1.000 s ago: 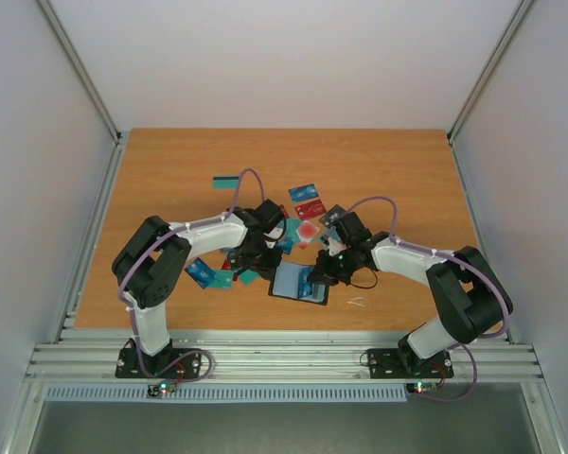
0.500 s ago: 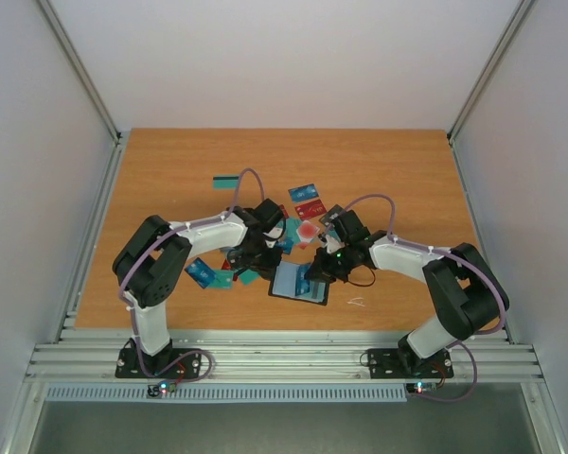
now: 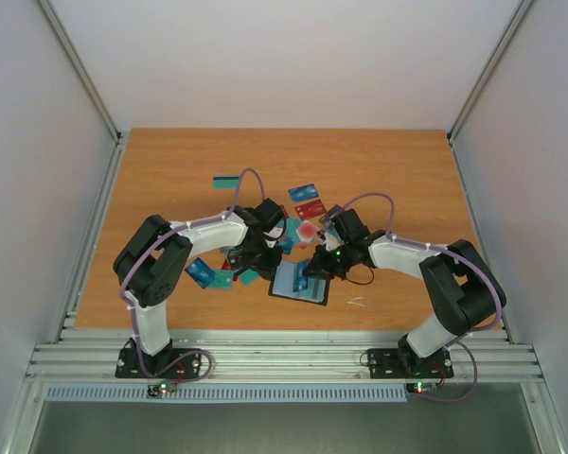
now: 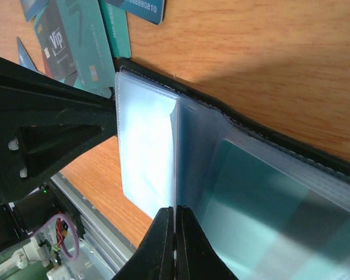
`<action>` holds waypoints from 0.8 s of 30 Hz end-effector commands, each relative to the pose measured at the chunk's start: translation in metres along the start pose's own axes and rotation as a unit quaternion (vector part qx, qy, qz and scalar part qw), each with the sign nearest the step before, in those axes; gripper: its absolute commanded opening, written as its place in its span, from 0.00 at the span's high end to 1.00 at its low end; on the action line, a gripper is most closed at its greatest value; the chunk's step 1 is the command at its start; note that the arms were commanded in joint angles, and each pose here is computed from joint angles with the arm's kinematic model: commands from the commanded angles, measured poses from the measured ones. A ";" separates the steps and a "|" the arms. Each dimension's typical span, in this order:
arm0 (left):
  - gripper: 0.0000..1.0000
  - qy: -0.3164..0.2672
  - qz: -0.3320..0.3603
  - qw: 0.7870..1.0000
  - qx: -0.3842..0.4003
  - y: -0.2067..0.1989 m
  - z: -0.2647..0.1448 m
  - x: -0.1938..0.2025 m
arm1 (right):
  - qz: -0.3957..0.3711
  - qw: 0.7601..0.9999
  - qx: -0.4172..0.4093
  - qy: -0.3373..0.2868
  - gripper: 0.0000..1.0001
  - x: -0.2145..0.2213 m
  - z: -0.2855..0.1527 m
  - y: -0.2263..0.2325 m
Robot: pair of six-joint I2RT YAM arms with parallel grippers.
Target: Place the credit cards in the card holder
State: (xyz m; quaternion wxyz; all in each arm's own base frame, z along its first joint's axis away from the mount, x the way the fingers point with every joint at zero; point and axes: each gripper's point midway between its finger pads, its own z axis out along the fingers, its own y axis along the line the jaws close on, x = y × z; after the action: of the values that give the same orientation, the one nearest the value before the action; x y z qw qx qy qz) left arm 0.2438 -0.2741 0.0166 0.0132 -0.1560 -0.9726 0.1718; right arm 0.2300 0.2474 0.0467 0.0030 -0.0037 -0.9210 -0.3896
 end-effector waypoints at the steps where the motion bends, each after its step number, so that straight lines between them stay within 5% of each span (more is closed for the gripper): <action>1: 0.91 0.031 0.001 1.000 0.000 0.004 0.024 0.011 | -0.024 0.999 -0.024 -0.012 0.99 -0.009 0.001 0.009; 24: 0.94 0.046 -0.036 0.998 0.006 0.011 0.028 0.022 | 0.019 0.999 -0.031 -0.019 0.99 0.010 0.006 -0.010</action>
State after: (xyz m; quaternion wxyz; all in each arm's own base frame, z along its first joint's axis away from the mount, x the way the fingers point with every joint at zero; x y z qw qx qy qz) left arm 0.2434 -0.2743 0.0159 0.0208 -0.1364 -0.9735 0.1826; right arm 0.2275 0.2508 0.0392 -0.0085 -0.0238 -0.9016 -0.4319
